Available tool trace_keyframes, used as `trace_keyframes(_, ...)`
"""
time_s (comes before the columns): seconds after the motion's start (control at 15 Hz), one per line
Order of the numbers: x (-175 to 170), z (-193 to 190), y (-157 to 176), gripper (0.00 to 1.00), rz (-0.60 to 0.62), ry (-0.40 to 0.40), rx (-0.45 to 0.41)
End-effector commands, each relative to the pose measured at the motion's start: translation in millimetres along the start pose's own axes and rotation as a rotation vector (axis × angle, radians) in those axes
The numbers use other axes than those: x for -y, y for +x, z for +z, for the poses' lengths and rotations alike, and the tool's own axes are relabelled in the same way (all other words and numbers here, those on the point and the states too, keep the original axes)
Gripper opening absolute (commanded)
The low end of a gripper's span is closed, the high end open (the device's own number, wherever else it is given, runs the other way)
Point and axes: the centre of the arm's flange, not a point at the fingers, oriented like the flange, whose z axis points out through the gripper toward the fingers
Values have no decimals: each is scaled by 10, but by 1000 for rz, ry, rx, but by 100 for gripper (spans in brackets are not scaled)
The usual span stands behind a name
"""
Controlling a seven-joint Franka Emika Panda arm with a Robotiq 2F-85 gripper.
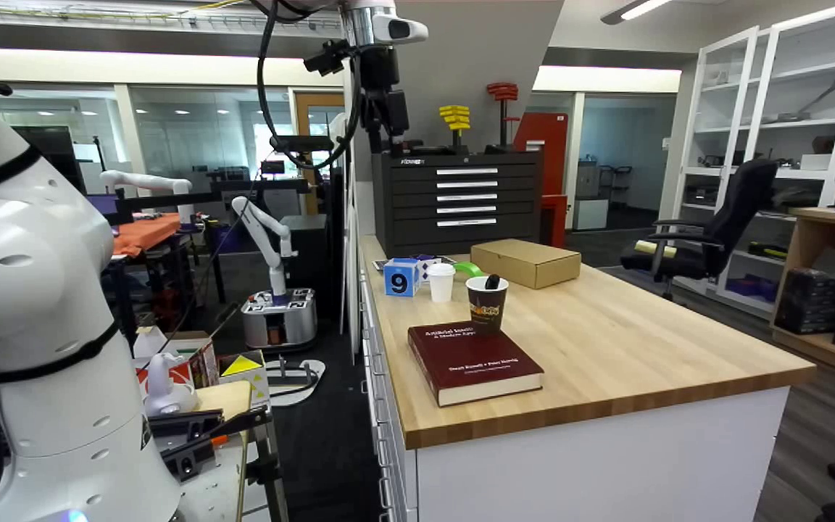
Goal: Put the sharpie on the table
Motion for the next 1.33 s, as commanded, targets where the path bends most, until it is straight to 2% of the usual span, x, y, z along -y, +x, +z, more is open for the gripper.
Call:
trace_keyframes(0.0,0,0,0,100,0,0,0)
trace_keyframes(1.27,-25,39,52,100,10,-10,-6)
